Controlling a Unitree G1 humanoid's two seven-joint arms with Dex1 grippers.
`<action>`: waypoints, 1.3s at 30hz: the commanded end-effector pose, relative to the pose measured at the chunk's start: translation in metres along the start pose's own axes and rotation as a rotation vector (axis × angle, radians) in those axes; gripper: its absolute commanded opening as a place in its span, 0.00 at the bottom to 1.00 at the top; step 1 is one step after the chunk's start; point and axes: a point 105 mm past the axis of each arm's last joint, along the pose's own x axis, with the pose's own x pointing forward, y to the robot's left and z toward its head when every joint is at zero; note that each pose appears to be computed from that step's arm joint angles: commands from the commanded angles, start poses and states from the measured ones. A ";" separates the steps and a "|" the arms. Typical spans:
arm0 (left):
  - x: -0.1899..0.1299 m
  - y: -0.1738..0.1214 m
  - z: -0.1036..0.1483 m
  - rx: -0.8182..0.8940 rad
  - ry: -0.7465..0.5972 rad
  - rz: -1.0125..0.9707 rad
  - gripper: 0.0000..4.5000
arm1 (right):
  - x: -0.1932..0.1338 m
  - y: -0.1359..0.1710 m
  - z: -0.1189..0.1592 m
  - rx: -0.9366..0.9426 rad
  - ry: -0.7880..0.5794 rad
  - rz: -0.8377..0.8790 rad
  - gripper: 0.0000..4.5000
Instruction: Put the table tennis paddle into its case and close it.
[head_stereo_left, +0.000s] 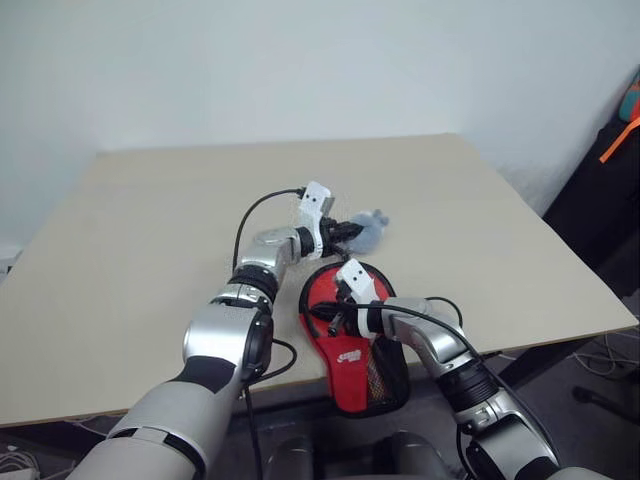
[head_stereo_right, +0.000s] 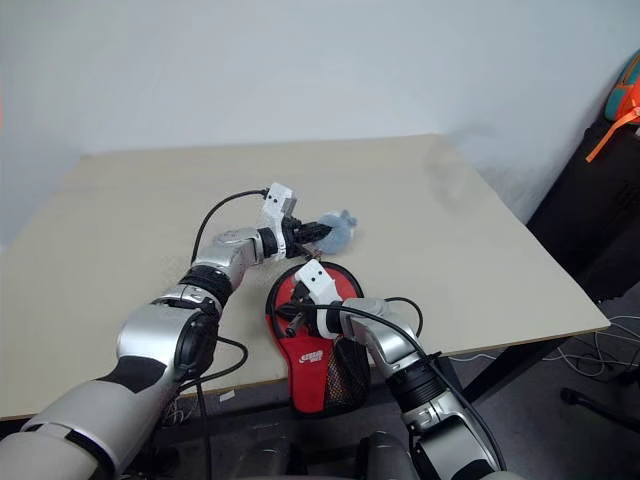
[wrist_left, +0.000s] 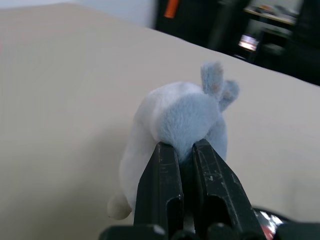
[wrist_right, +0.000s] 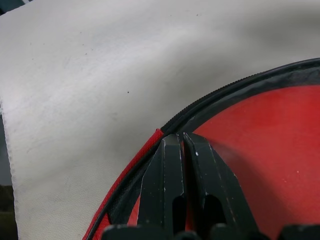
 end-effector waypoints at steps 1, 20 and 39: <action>-0.003 -0.015 0.021 0.122 -0.020 -0.147 0.01 | 0.003 0.005 -0.021 0.052 0.068 0.016 0.03; -0.028 -0.017 -0.006 0.172 0.124 -0.263 0.49 | 0.005 0.006 -0.021 0.042 0.074 0.027 0.03; -0.119 0.015 0.039 0.276 0.056 -0.131 0.99 | 0.006 0.005 -0.019 0.029 0.079 0.044 0.03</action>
